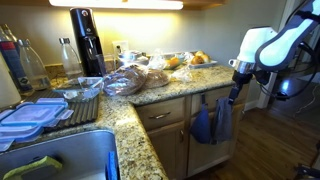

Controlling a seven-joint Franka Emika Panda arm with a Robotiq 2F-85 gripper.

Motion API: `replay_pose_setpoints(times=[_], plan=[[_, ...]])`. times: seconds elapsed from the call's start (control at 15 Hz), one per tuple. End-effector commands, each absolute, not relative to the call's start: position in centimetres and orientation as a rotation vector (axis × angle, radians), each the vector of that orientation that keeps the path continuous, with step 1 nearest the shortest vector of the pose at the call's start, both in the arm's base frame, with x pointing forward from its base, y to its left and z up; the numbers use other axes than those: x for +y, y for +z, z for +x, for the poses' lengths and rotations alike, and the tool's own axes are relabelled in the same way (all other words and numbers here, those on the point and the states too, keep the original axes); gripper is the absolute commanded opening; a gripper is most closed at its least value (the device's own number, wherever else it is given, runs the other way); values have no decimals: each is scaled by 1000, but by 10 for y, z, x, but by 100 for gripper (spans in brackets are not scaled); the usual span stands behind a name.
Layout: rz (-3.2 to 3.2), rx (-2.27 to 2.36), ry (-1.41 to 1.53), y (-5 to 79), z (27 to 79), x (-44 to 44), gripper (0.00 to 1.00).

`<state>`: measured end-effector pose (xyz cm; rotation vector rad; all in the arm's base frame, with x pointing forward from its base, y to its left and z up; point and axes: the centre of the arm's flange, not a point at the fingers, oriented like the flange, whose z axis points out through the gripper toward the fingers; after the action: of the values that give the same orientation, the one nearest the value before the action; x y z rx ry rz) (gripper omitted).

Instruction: Put the left towel on the countertop

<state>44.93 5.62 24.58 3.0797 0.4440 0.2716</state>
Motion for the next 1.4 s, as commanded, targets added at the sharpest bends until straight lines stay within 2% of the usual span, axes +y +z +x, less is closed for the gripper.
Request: replay_pose_setpoints(times=[0.0,0.87,1.33], plan=[[3122,444,339,220,463,66,100],[3186,493,367,208,471,102,100],[3221,495,327,157,479,99,100]])
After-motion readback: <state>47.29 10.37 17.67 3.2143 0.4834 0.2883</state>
